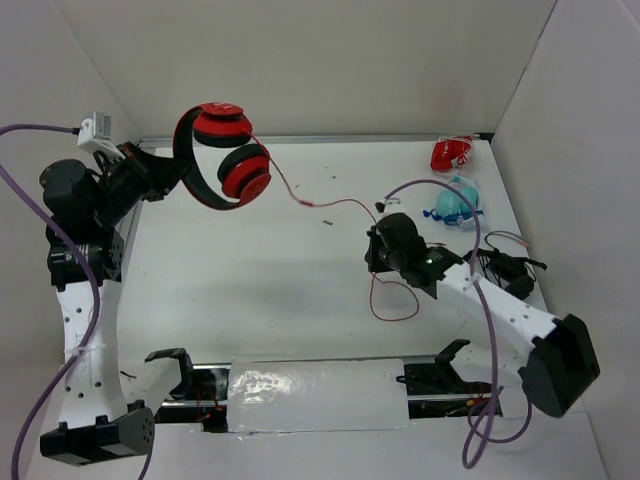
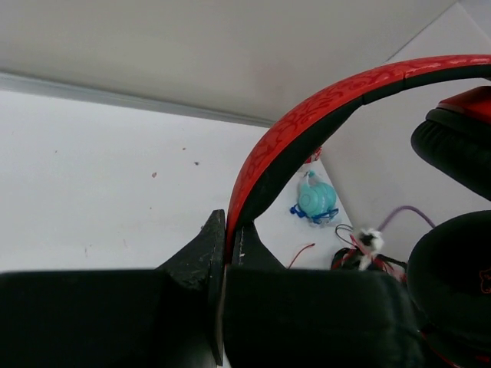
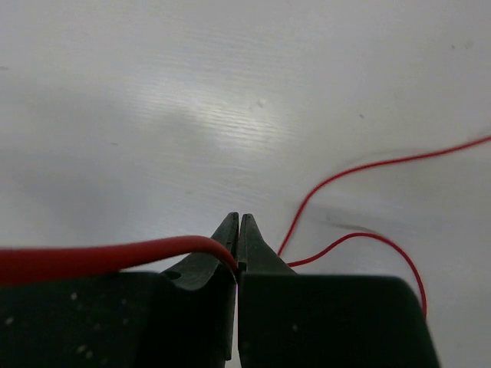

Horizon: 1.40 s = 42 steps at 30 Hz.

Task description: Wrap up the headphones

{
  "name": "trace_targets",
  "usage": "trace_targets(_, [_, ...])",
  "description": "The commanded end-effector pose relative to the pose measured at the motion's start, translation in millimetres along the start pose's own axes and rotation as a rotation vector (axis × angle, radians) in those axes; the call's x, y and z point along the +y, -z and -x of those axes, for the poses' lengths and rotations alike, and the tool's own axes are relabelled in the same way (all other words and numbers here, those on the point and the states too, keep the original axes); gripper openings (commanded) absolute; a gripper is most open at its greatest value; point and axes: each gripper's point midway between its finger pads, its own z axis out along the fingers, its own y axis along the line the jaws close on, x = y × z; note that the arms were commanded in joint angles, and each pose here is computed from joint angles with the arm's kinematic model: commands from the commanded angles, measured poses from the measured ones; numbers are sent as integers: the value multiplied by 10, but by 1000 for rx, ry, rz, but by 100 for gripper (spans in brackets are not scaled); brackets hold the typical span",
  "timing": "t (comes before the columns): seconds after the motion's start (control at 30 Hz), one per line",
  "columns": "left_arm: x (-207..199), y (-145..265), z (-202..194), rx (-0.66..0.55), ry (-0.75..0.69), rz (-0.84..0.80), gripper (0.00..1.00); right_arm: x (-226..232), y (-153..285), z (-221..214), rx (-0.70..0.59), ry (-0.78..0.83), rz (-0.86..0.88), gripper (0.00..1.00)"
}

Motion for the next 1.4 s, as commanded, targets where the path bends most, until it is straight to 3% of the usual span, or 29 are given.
trace_targets(0.0, [461,-245,-102,27,74,113,0,238,313,232,-133,19,186,0])
trace_targets(0.1, [812,-361,-247,57,130,194,0,443,573,140,-173,97,379,0])
trace_targets(0.23, [1038,-530,-410,125,188,178,0,685,940,29,-239,235,606,0])
trace_targets(0.43, [1307,-757,-576,174,242,194,0,712,1171,75,-296,240,653,0])
trace_targets(0.6, [1338,-888,-709,199,212,196,0,776,1204,81,-268,229,668,0])
trace_targets(0.83, [592,-923,-1042,262,-114,-237,0,647,940,109,-181,166,534,0])
trace_targets(0.97, [145,-925,-1445,352,-292,-463,0,358,782,305,-177,133,336,0])
trace_targets(1.13, [-156,-847,-1899,364,-474,-596,0,-51,572,608,-110,79,125,0])
trace_targets(1.27, [-377,-752,-2346,384,-631,-670,0,-40,523,849,-105,117,135,0])
trace_targets(1.37, [-362,-784,-2513,415,-673,-632,0,4,585,998,-110,135,140,0])
